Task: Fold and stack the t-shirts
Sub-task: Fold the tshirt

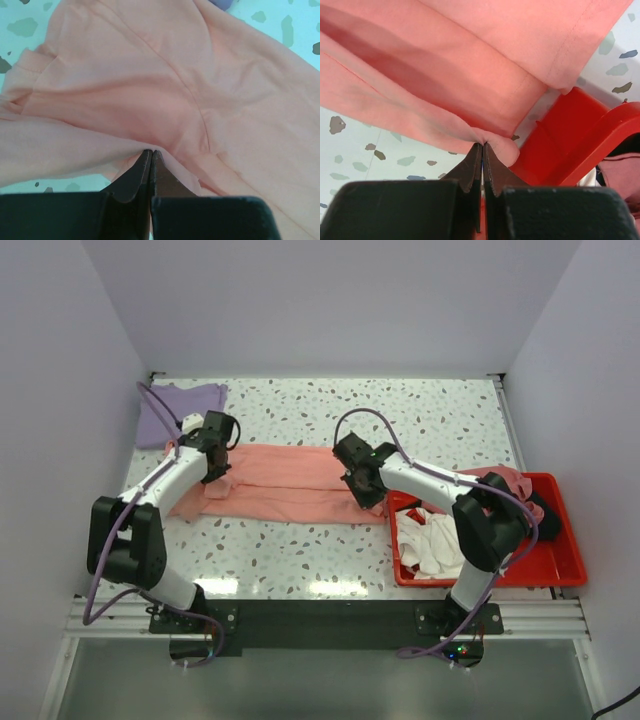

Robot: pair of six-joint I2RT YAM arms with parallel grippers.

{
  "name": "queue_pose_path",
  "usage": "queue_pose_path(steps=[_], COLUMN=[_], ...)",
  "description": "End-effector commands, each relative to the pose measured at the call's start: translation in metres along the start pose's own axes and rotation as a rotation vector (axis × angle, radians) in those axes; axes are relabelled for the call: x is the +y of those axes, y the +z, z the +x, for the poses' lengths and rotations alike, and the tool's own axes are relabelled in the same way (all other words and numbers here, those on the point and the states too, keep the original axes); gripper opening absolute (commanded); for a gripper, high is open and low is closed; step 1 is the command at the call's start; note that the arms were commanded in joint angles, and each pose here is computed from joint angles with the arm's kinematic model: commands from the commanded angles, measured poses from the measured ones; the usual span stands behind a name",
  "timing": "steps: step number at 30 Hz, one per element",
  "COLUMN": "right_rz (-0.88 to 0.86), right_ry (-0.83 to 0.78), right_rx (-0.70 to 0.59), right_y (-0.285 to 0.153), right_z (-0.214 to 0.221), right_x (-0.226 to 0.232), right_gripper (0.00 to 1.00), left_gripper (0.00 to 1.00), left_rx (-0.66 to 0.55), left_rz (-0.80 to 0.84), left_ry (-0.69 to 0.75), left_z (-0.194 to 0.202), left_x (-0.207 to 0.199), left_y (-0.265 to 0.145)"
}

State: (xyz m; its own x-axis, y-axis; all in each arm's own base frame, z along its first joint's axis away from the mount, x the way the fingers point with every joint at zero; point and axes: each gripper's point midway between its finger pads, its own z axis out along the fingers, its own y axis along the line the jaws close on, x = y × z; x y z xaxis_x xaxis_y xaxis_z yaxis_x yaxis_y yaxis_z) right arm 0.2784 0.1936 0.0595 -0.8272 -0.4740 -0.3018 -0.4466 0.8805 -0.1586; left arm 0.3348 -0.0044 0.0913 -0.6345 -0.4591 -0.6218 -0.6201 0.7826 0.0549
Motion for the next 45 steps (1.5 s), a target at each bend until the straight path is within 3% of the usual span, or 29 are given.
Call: queue_pose_path(steps=[1, 9, 14, 24, 29, 30, 33, 35, 36, 37, 45], right_rz=[0.007, 0.035, 0.042, 0.064, 0.062, 0.051, 0.022, -0.009, -0.023, -0.05, -0.23], right_ry=[0.017, 0.038, 0.043, 0.053, 0.066, 0.067, 0.068, 0.071, 0.07, 0.067, 0.069], right_rx=[-0.012, -0.002, 0.018, 0.041, 0.02, 0.01, -0.031, -0.062, -0.081, -0.104, -0.237], right_y=[-0.004, 0.004, 0.011, 0.019, 0.016, 0.014, 0.004, -0.003, -0.007, -0.014, -0.047], right_z=[-0.012, -0.016, -0.016, -0.019, -0.031, -0.033, -0.043, -0.051, -0.055, -0.059, -0.072], right_x=[-0.008, -0.017, -0.019, -0.023, -0.022, -0.021, -0.018, -0.014, -0.013, -0.009, 0.015], right_gripper=[0.0, 0.0, 0.0, 0.01, 0.21, 0.38, 0.65, 0.74, 0.86, 0.99, 0.99], left_gripper=[0.0, 0.0, 0.0, 0.0, 0.29, 0.33, 0.69, 0.81, 0.86, 1.0, 1.0], left_rx=[-0.034, -0.062, -0.081, -0.028, -0.01, -0.005, -0.028, -0.036, -0.052, -0.056, -0.056], left_rz=[0.041, -0.005, 0.055, -0.02, -0.02, -0.012, 0.031, 0.045, 0.063, 0.069, -0.012], left_ry=[0.018, 0.015, 0.047, 0.122, 0.132, 0.134, 0.105, 0.087, 0.063, 0.052, -0.17], left_z=[-0.02, -0.032, -0.042, -0.037, -0.043, -0.043, -0.055, -0.057, -0.062, -0.063, -0.023], left_x=[-0.016, -0.012, -0.026, -0.029, -0.037, -0.039, -0.045, -0.044, -0.042, -0.04, 0.035], left_y=[0.002, 0.006, 0.007, 0.031, 0.04, 0.039, 0.027, 0.02, 0.01, 0.005, -0.024])
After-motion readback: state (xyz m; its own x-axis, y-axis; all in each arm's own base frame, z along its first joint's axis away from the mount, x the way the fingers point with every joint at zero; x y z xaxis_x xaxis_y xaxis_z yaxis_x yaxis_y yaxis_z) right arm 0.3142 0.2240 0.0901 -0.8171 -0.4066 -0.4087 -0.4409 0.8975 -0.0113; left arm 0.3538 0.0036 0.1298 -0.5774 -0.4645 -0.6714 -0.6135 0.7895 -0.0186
